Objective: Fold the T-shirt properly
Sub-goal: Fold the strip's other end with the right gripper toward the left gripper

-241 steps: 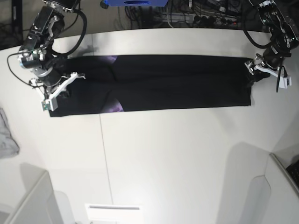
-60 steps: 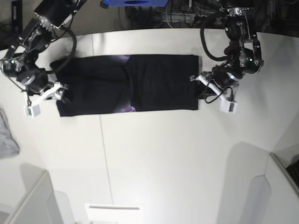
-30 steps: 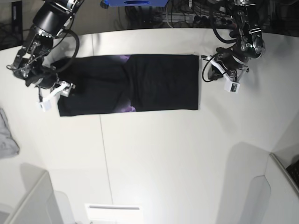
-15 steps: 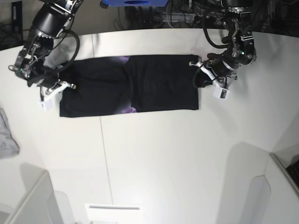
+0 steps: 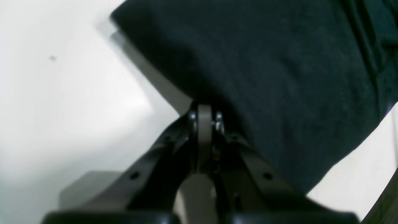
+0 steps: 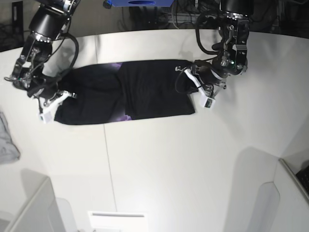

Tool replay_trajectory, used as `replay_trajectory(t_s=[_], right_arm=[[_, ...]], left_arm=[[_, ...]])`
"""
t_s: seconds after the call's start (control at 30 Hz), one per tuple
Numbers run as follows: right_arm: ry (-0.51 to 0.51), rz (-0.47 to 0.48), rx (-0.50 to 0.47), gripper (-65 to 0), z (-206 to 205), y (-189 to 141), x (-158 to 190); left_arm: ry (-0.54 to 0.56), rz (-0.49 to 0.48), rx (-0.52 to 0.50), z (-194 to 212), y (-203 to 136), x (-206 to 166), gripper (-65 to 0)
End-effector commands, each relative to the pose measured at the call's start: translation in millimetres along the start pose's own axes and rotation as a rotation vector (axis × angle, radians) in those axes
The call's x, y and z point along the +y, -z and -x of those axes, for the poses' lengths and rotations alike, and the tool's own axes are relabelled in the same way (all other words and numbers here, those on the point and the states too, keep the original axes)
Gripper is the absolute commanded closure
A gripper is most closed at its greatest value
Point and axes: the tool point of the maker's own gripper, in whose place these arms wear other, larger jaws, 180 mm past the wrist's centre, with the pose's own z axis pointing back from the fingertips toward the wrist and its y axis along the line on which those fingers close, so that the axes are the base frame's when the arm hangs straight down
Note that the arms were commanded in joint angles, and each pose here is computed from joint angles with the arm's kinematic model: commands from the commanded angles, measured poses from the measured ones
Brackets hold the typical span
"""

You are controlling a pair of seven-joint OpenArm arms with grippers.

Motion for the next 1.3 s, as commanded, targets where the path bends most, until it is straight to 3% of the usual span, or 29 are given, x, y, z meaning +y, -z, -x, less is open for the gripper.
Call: replay_trajectory(t_s=[0.0,0.33,0.63,0.9,1.27], right_arm=[[-0.018,0.003,-0.059,0.0,-20,-8,5],[-0.134,-0.010,-0.130,0.0,-25,-33,70],[-0.175,-0.113,-0.150,0.0,-11,-39,127],[-0.197,-0.167,-0.113,0.0,7,-34,149],[-0.147,-0.262,-0.135,0.0,13,-34,176]], left_arm=[[0.009,0.002,0.017,1,2,-5,0.0],[0.004,-0.001,0.010,0,1,-5,0.0],[0.004,-0.002,0.012,1,1,-4,0.0],[0.004,-0.002,0.012,1,1,-4,0.0],[0.001,-0.003,0.015,1,2,-3,0.0]])
